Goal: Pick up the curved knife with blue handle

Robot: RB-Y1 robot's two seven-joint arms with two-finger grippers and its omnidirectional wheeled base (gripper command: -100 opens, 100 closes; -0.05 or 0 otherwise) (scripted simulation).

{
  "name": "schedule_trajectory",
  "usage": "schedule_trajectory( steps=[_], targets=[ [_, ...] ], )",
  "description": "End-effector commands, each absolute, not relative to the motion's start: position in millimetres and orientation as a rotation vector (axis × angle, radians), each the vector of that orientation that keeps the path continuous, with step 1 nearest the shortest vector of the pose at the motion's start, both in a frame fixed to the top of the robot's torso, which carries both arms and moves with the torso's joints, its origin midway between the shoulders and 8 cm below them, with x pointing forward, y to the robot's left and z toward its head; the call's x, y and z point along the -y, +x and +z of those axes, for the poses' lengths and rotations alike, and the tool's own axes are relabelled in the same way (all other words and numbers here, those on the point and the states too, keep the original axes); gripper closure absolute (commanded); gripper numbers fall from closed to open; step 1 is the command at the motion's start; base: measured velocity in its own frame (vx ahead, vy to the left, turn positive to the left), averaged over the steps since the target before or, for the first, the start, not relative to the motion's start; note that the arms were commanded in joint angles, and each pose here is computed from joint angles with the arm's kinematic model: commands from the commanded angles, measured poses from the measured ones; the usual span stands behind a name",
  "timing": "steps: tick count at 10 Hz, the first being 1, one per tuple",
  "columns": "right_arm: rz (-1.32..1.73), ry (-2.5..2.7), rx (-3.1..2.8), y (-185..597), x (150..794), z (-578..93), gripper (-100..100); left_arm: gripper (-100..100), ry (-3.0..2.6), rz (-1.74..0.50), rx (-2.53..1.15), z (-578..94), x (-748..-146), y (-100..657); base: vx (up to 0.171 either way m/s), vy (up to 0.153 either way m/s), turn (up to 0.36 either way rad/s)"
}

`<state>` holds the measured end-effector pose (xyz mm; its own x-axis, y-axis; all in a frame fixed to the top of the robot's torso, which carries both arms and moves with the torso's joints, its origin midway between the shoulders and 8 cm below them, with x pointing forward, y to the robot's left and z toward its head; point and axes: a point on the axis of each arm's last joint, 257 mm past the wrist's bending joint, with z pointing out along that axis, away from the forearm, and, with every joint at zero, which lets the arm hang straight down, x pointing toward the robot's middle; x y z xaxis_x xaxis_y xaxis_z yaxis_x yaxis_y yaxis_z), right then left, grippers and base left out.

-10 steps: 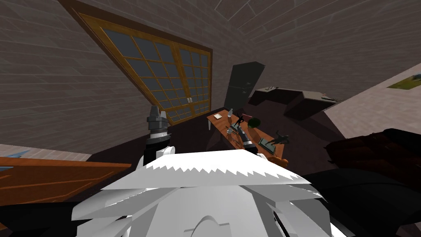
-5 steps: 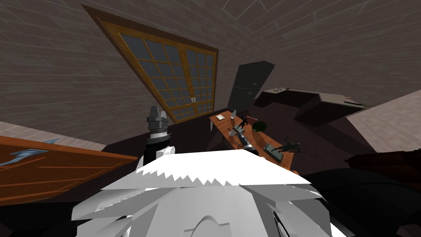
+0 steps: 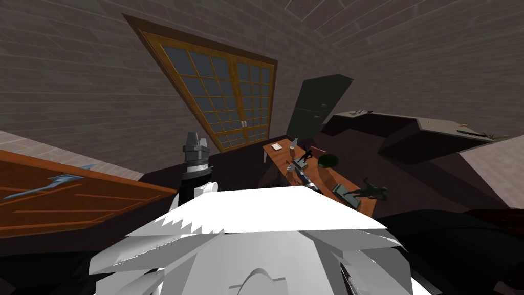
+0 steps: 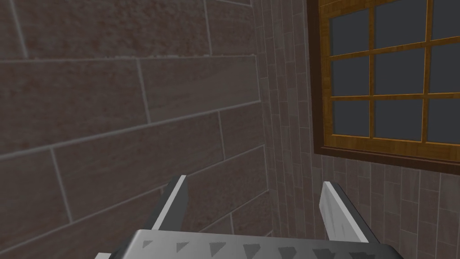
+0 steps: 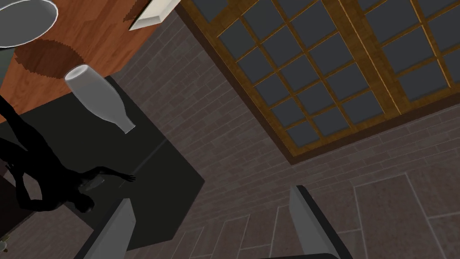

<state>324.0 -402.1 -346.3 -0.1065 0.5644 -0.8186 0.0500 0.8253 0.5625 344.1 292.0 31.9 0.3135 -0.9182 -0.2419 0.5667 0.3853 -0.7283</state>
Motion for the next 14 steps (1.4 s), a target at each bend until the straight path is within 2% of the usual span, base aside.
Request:
schedule_trajectory(
  steps=[1,6,14],
  targets=[
    [0.434,0.503,-1.685,314,409,-367,-100,0,-0.582,-1.055,-0.713,32,-292,344,0.026,-0.033,0.126],
    [0.293,0.495,-1.914,261,432,-449,-100,0,-0.582,-1.055,-0.713,32,-292,344,0.035,-0.039,0.205],
    [0.175,0.467,-2.140,195,447,-516,-100,0,-0.582,-1.054,-0.713,32,-292,344,0.021,-0.026,0.122]
  ],
)
